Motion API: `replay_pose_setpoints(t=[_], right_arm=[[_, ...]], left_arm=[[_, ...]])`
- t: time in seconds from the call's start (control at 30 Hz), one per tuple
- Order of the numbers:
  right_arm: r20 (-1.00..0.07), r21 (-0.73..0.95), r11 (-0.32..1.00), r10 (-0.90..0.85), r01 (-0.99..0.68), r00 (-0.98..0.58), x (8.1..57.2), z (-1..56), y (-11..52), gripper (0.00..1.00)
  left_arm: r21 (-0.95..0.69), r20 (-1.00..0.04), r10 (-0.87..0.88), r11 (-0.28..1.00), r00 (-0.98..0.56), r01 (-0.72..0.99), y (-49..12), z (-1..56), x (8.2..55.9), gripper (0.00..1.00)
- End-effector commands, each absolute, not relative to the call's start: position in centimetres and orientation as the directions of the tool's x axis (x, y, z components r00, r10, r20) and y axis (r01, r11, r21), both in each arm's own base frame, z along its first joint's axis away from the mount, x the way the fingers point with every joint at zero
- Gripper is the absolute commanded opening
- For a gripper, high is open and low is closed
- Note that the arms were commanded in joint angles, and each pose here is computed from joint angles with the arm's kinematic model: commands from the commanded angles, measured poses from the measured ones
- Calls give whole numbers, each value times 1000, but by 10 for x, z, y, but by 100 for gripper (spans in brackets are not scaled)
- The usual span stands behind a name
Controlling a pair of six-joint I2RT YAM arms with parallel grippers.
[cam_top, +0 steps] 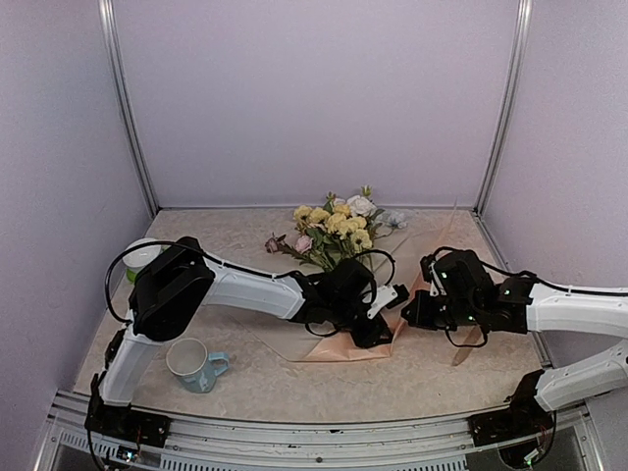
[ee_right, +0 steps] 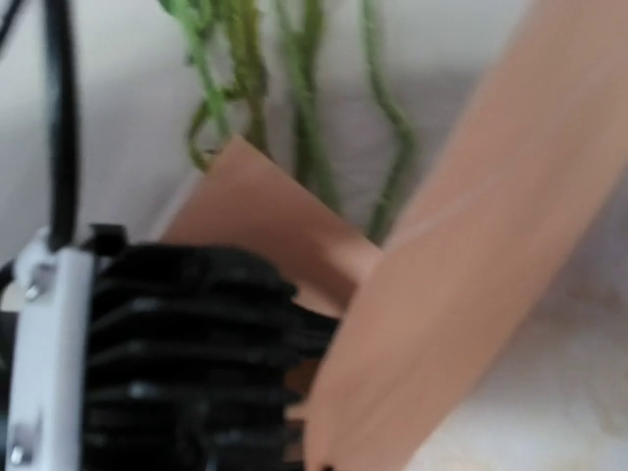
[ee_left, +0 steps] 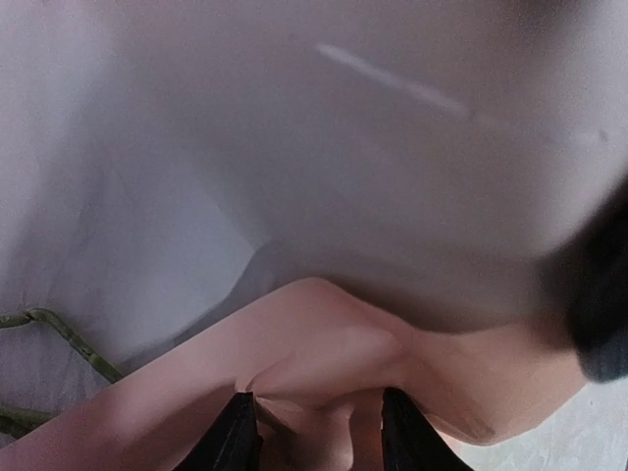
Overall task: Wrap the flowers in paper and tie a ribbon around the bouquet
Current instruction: Fold the one-fourth-folded wrapping paper at the center of the board.
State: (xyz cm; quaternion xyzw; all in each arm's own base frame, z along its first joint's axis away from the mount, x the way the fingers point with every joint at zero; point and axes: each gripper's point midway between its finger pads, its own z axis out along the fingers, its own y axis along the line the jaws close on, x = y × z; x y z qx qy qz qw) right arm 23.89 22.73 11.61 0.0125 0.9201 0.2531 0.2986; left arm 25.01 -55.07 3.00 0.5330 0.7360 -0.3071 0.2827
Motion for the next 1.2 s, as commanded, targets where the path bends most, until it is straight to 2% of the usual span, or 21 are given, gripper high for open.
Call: replay_pose_setpoints(t=[0.0,0.17,0.37,0.53,0.7,0.87,1.03,1.17], right_arm=[[-652,538,784,153,-311,-742,248,149,257,0],[-701,558,701,113,-444,-704,246,158,279,0],[-672,510,744,31,-432,-740,247,120,281,0],[-647,479,752,-47,-453,-761,248,98,290,0],[-655,440,782,-57,-442,-753,253,92,285,0],[-654,433,779,-75,-453,-753,255,90,288,0],[-664,428,771,-86,-472,-743,257,92,293,0],[-664,420,767,-104,-485,-741,258,91,296,0]], left_arm=[[-277,-630,655,312,-417,909,-514,-19,248,43],[-367,-667,558,330,-493,870,-509,-5,260,40],[-394,-760,426,298,-491,869,-505,39,271,40],[-439,-779,366,262,-509,860,-504,57,275,40],[-406,-828,321,223,-460,886,-501,97,272,47],[-419,-768,348,360,-537,833,-471,103,282,52],[-396,-659,413,520,-629,756,-423,66,269,61],[-402,-609,437,549,-662,733,-403,49,254,70]])
